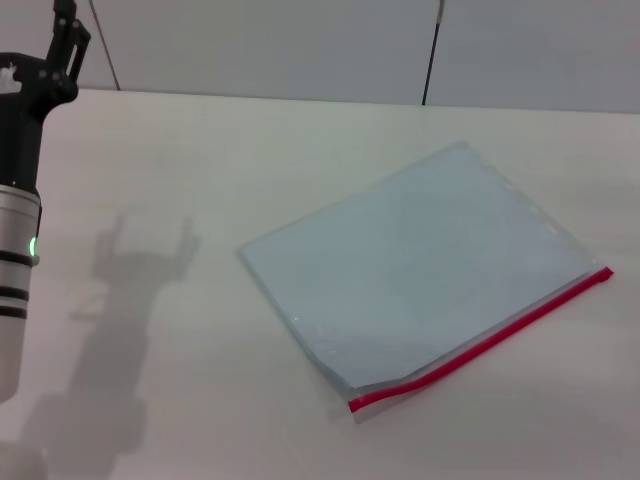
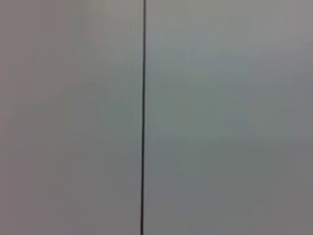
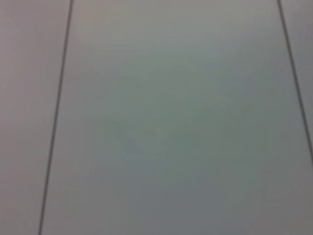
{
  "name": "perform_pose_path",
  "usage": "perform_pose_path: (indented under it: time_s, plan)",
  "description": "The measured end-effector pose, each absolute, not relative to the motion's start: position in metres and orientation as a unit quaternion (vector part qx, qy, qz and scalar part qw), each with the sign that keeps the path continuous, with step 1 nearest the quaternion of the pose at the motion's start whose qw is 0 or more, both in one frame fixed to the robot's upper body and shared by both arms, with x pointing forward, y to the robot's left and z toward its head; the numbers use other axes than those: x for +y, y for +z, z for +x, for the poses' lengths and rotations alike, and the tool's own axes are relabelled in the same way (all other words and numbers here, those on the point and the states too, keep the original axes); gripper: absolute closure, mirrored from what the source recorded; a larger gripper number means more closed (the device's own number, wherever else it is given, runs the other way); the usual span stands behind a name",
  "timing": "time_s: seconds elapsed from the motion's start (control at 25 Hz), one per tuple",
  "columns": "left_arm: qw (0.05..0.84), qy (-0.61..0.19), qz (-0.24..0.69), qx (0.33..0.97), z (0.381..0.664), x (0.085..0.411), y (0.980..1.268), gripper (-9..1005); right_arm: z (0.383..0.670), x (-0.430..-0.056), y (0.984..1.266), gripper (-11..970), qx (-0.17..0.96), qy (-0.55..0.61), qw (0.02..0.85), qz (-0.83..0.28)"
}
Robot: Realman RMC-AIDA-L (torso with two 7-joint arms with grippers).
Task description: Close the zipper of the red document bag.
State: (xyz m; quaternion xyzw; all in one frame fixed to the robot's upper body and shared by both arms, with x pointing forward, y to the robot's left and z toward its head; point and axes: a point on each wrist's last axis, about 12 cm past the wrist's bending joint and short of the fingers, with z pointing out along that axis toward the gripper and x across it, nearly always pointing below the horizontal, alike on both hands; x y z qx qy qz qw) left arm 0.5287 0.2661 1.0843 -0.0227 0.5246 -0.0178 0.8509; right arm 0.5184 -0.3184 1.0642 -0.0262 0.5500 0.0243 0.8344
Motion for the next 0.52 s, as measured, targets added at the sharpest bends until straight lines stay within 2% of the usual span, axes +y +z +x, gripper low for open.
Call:
perform_pose_path:
  time_s: [0.52]
  plan:
    - [0.837, -0.023, -0.021, 0.546, 0.5357, 0.2623, 1.0809, 136, 0.5226, -0.3198, 1.0604, 66, 0.568, 0.019, 0.822, -0.018]
